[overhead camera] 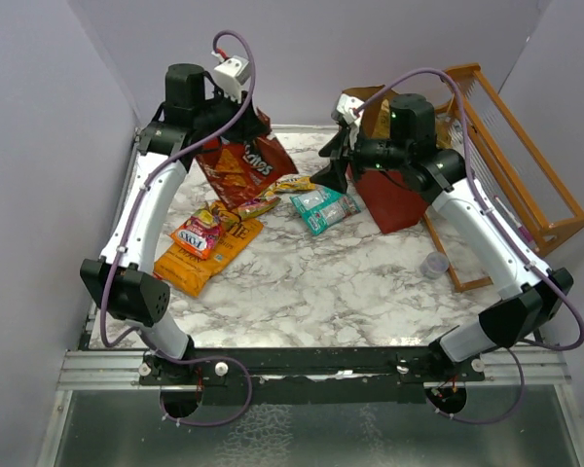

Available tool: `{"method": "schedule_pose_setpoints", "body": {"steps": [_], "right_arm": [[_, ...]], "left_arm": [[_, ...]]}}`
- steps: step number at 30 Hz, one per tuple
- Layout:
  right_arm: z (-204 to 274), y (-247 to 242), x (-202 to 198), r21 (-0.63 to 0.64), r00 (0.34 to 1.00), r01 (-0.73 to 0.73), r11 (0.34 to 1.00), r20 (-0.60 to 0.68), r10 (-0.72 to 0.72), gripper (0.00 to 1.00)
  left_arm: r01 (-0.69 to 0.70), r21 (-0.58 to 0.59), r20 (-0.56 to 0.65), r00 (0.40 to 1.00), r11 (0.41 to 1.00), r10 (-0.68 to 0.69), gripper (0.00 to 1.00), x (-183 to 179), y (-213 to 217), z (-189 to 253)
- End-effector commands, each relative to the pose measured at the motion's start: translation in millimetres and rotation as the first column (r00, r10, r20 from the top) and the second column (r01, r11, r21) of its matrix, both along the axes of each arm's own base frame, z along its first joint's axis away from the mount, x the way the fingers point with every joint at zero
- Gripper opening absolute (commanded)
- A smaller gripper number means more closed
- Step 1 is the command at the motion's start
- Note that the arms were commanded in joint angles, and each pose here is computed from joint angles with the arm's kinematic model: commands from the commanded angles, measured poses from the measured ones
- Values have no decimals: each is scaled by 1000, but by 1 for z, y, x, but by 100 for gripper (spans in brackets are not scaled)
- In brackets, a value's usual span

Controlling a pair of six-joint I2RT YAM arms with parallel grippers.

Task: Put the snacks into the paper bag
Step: Pick up the snack from the center of the board, then place the snack in the paper bag.

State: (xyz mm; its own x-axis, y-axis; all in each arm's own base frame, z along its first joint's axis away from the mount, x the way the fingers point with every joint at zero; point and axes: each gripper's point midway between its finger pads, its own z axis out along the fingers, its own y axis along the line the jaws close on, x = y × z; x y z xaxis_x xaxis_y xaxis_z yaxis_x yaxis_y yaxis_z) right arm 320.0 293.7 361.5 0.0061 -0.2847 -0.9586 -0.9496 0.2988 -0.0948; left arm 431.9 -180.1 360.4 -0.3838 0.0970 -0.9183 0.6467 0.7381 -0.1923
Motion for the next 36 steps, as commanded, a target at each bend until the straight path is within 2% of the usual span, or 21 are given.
{"method": "schedule_pose_setpoints", "body": {"steps": [1,7,13,17,21,27,30,36], "right_arm": [[19,12,28,88,996,87,992,-16,-86,67],[4,10,41,73,985,160,984,-74,-155,68],[-6,11,34,80,985,147,986,-105,-139,56],[-15,14,30,81,983,132,988,-142,-120,56],[-24,14,32,74,978,144,987,-163,-131,49],[-29,17,31,80,975,137,987,-189,-120,46],[-27,16,31,83,976,139,987,-181,-122,38],[-12,9,28,91,983,148,985,-119,-137,5]], "left_arm": [[20,-149,93,996,989,-6,0,-22,-30,54],[76,-180,118,992,981,-55,0,-48,-59,64],[92,-216,108,992,972,-70,0,-59,-66,63],[94,-232,109,992,968,-70,0,-62,-67,64],[102,-245,103,992,964,-79,0,-65,-68,65],[134,-273,96,989,953,-112,0,-74,-72,66],[150,-285,88,988,947,-130,0,-78,-74,66],[186,-294,85,982,937,-168,0,-85,-77,62]]}}
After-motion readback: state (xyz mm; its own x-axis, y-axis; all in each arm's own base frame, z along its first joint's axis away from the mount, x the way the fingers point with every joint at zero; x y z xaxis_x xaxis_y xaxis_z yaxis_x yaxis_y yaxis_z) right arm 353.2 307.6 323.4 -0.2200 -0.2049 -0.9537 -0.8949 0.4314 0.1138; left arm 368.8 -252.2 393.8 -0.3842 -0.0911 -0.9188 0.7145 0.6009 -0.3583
